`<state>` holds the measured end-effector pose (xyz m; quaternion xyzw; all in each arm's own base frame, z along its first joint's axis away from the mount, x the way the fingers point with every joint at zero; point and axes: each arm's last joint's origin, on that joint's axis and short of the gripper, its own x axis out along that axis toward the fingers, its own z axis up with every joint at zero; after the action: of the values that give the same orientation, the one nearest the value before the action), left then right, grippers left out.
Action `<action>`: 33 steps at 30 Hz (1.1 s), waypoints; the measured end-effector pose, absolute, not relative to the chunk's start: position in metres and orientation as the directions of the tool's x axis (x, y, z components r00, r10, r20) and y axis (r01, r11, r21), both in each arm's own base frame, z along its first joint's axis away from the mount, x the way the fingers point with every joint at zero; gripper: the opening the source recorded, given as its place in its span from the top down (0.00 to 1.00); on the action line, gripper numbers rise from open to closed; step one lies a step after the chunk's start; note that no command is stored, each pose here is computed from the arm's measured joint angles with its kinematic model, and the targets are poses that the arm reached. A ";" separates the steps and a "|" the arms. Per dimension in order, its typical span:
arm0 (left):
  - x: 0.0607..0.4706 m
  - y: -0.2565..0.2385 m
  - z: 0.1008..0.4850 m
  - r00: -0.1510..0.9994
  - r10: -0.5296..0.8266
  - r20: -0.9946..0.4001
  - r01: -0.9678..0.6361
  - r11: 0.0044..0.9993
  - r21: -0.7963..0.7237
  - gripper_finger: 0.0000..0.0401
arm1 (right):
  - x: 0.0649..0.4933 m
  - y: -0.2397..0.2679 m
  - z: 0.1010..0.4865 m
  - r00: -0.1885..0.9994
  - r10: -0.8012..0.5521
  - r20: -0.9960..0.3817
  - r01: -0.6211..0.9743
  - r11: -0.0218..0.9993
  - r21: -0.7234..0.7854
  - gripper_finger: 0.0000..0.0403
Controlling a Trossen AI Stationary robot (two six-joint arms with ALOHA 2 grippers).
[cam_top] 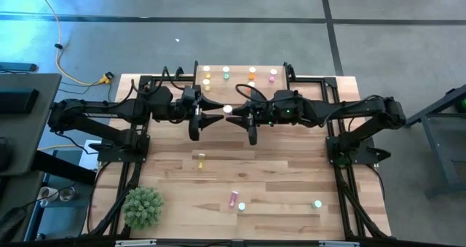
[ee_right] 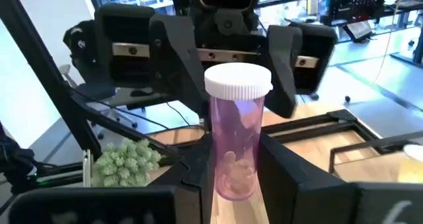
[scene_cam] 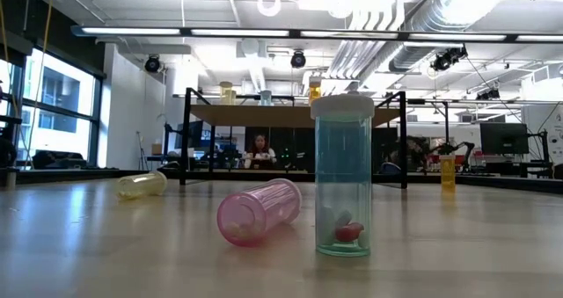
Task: Pick and place medicine bottles onto shelf by color
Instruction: Put the right pink pill bottle on the shelf aligned with the other pink pill bottle
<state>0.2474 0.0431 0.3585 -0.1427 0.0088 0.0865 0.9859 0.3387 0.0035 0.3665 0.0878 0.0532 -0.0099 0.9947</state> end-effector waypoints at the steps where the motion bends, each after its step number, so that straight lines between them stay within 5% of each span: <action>1: 0.247 0.043 0.358 0.986 0.162 -0.043 -0.168 0.946 -0.276 0.49 | 0.339 0.004 0.365 0.993 -0.010 -0.114 0.030 0.984 0.173 0.80; 16: 0.247 0.044 0.358 0.986 0.162 -0.045 -0.168 0.952 -0.256 0.50 | 0.351 0.004 0.363 0.999 -0.005 -0.045 0.013 0.984 0.180 0.80; 33: 0.250 0.044 0.359 0.989 0.148 -0.025 -0.150 0.955 -0.256 0.67 | 0.355 0.004 0.359 0.999 0.008 -0.049 0.003 0.979 0.204 0.80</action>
<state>0.2500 0.0440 0.3589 -0.1298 0.0029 0.0753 0.9887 0.3548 0.0043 0.3587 0.1023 0.0248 0.0013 0.9944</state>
